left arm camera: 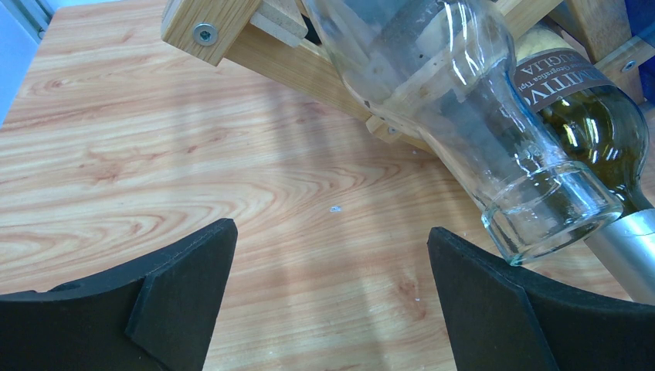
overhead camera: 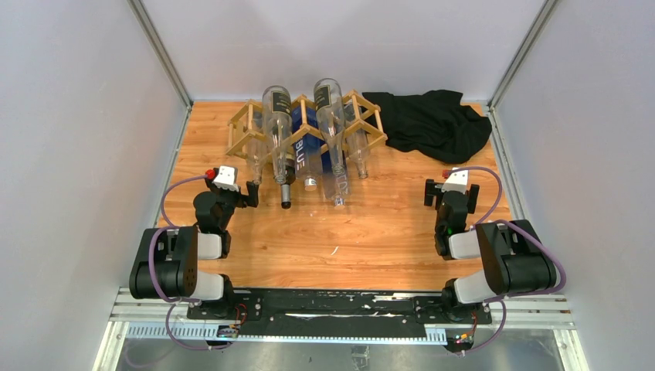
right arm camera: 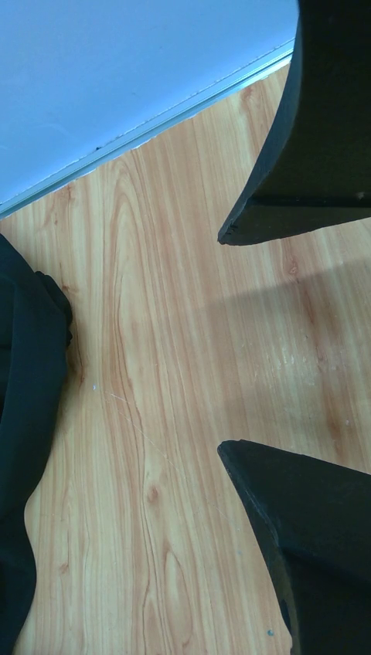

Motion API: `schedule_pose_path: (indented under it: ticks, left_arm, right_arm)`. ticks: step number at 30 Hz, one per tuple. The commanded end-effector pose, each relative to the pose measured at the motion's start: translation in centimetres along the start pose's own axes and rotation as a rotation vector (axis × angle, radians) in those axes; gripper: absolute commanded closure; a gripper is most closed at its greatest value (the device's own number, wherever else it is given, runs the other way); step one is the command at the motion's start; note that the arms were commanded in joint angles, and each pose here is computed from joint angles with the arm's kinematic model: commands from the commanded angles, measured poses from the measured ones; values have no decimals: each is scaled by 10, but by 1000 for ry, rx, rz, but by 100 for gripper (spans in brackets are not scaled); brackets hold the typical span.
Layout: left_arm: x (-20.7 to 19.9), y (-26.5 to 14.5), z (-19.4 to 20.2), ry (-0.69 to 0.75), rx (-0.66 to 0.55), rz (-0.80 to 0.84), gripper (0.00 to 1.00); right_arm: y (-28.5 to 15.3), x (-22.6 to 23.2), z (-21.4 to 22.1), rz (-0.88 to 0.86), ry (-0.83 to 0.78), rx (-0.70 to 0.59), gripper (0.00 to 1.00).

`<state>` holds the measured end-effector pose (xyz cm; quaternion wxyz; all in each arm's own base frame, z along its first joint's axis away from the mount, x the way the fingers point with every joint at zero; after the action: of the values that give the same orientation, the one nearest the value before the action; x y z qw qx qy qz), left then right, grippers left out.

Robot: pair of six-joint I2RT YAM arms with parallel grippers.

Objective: Take the wine bottle off the wine rack

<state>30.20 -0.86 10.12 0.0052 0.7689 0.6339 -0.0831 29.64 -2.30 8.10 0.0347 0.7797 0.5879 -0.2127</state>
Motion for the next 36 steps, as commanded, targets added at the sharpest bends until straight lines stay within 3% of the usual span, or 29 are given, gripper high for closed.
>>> schedule_pose_path:
  ticks: [1,15,17,20,24,26,30,36]
  left_arm:
    - [-2,5,-9,25,-30,19,0]
    - [-3,6,-9,31,-25,17,0]
    - [-2,4,-11,26,-43,2,0]
    - [2,2,-13,12,-46,-31,0]
    - [6,3,-21,-22,-36,-67,0]
    - [16,8,-34,-68,41,-122,0]
    - [22,12,-66,19,189,-129,0]
    - [26,-3,-82,46,313,-81,0]
  right_arm:
    - [4,-3,-4,11,19,-10,0]
    - [1,-4,-16,6,-5,-24,0]
    - [-2,-15,-27,66,8,36,0]
    - [-2,-42,-65,216,152,141,0]
    - [5,-35,-109,40,144,156,0]
    - [7,-30,-119,-16,245,207,0]
    - [11,-17,-130,-140,496,233,0]
    - [18,-13,-171,-264,466,294,0]
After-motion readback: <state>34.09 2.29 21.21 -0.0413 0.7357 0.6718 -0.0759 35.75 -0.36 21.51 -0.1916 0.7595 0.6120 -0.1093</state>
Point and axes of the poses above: each gripper's point midway between its finger pads, its own y axis out along the fingers, its own x axis along the line the jaws close on, z = x × y, the point moved 5 cm from there along -y, back along the fingers, and after that the axes turned 10 degrees about -y, right-handed, at the moved point
